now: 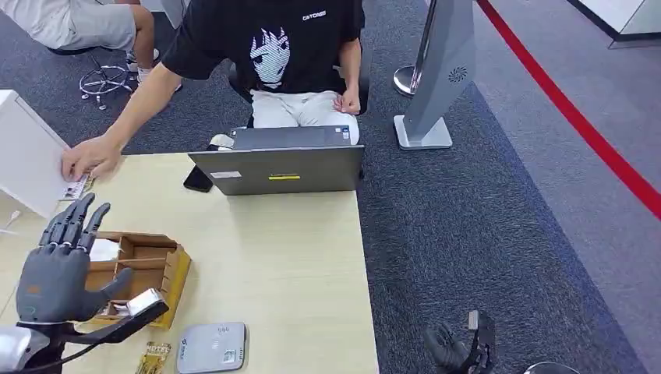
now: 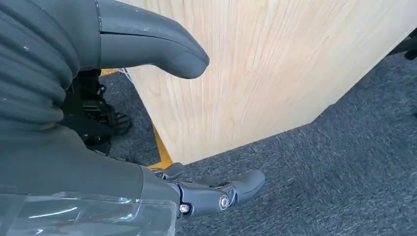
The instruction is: Pass the card to the sensor for recognition and then transmit it.
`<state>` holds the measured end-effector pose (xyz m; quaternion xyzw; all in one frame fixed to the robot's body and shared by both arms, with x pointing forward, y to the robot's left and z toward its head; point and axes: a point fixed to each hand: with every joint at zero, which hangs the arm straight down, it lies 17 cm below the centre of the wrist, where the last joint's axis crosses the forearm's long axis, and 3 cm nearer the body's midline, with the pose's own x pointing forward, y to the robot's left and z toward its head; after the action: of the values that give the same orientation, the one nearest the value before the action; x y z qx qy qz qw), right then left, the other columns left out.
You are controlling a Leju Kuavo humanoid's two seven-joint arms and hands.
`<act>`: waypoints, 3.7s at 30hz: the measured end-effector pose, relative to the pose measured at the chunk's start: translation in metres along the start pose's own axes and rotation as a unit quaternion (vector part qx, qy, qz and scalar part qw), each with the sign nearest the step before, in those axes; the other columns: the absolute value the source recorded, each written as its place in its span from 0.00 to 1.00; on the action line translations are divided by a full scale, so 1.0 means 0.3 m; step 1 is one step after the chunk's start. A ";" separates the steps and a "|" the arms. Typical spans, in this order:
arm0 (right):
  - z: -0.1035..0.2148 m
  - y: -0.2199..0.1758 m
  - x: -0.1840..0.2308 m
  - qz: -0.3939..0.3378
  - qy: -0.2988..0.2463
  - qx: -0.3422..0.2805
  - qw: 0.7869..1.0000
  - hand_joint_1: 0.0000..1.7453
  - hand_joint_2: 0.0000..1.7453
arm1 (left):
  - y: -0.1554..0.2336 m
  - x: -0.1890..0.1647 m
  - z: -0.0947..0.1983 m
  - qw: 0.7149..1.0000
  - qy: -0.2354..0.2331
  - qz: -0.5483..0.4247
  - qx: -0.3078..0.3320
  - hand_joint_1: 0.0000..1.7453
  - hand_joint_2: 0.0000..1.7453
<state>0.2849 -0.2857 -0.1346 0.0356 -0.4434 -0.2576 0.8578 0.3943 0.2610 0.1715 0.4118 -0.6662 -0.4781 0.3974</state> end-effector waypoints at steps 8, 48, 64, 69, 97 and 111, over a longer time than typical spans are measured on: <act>0.000 0.002 0.003 0.000 -0.001 0.001 1.000 0.00 1.00 | -0.013 0.031 0.008 1.000 -0.009 0.005 -0.005 0.00 1.00; 0.020 -0.078 0.038 0.003 -0.013 -0.022 1.000 0.00 1.00 | -0.220 -0.084 0.393 0.986 0.135 0.042 -0.083 0.00 1.00; 0.018 -0.072 0.041 0.006 -0.013 -0.016 1.000 0.00 1.00 | -0.267 -0.112 0.418 0.984 0.136 0.025 -0.112 0.00 1.00; 0.014 -0.059 0.047 0.006 -0.014 -0.009 1.000 0.00 1.00 | -0.262 -0.140 0.406 0.986 0.110 -0.037 -0.118 0.00 1.00; 0.003 -0.016 0.035 0.009 -0.010 0.004 1.000 0.00 1.00 | -0.346 -0.081 0.364 0.983 0.010 -0.084 -0.162 0.00 1.00; 0.004 -0.003 0.031 0.005 -0.008 0.008 1.000 0.00 1.00 | -0.405 -0.045 0.379 0.981 -0.002 -0.076 -0.181 0.00 1.00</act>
<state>0.2880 -0.2906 -0.1274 0.0383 -0.4529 -0.2495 0.8551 0.3145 0.2839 0.0266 0.3818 -0.5360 -0.6205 0.4265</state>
